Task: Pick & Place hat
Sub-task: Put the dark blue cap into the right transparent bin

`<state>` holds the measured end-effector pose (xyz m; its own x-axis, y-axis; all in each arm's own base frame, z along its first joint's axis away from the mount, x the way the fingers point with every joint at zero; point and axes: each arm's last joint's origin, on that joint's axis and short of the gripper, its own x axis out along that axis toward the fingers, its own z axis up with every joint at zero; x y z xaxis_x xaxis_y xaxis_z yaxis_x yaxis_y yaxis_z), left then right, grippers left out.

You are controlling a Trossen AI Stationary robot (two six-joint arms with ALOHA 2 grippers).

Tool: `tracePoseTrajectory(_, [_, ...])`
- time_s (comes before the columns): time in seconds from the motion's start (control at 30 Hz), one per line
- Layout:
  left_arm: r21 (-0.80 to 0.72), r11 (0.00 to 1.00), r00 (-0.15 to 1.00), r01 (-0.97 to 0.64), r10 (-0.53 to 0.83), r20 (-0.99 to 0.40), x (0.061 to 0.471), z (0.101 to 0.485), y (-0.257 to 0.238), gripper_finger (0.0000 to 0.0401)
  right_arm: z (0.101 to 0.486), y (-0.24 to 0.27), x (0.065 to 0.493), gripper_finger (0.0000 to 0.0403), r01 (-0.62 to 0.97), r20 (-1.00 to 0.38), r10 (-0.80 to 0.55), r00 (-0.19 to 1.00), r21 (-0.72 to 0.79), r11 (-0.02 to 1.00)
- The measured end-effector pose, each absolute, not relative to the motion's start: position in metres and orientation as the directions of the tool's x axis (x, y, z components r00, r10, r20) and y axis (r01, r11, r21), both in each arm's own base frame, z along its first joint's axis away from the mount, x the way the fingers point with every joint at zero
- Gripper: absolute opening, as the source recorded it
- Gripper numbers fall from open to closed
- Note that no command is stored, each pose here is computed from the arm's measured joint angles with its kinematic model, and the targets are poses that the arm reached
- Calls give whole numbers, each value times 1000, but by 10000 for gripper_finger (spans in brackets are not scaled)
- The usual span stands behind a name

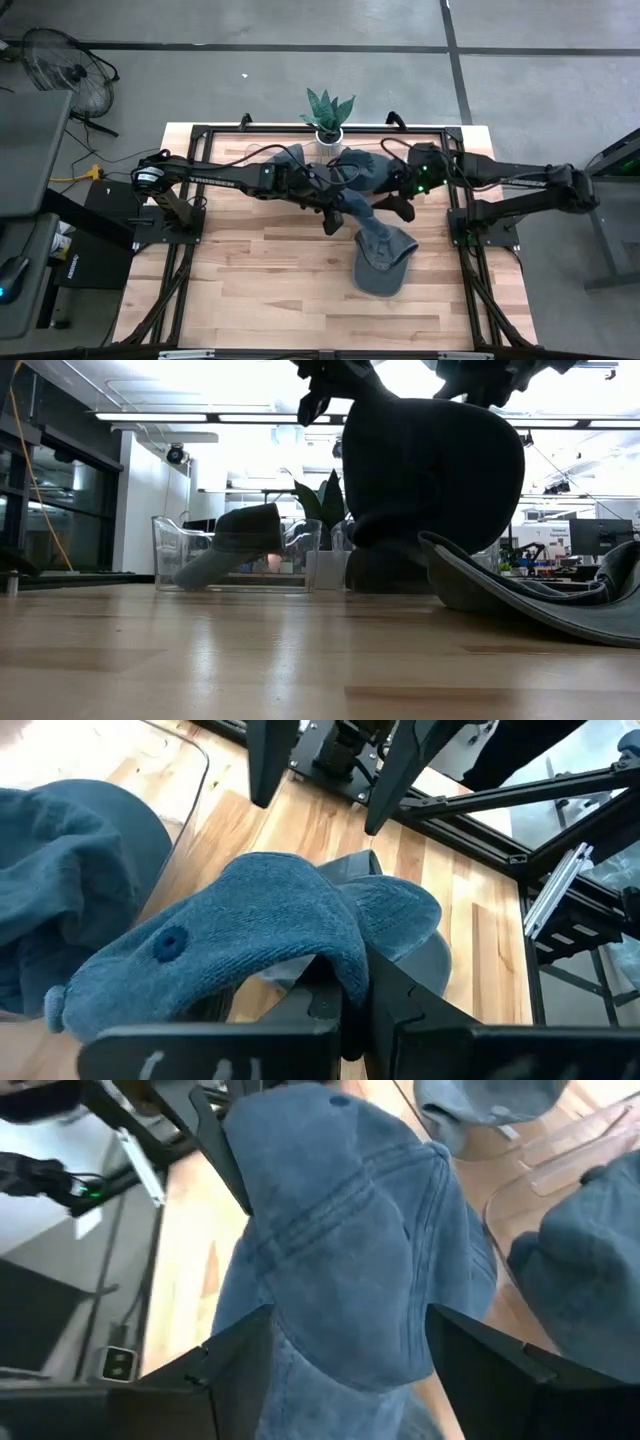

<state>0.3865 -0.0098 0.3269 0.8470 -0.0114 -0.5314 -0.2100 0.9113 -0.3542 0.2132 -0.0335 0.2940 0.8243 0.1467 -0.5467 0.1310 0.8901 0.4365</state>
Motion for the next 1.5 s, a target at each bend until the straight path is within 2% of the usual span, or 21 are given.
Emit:
tracePoseTrajectory(0.27, [-338,919,868,-204,10,-497,389,330,-9,4,299,-50,212,272,35,-467,234,853,498,867])
tracePoseTrajectory(0.67, [-325,930,898,-174,14,-439,392,336,-9,4,292,-66,221,273,-35,-425,323,845,559,828])
tracePoseTrajectory(0.9, [-323,929,899,-179,21,-438,392,336,-9,4,283,-68,235,273,-129,-388,440,810,614,779])
tracePoseTrajectory(1.07, [-317,929,899,-190,35,-437,392,336,-9,4,280,-69,237,266,-132,-395,444,804,610,781])
tracePoseTrajectory(1.17, [-318,929,899,-191,35,-437,392,336,-9,4,280,-69,237,244,-136,-392,446,805,610,781])
tracePoseTrajectory(1.27, [-318,929,899,-190,35,-437,392,336,-9,4,280,-69,237,207,-153,-384,465,798,618,771])
tracePoseTrajectory(1.5, [-317,929,899,-190,35,-437,392,336,-9,4,280,-68,237,78,-158,-381,471,796,620,769])
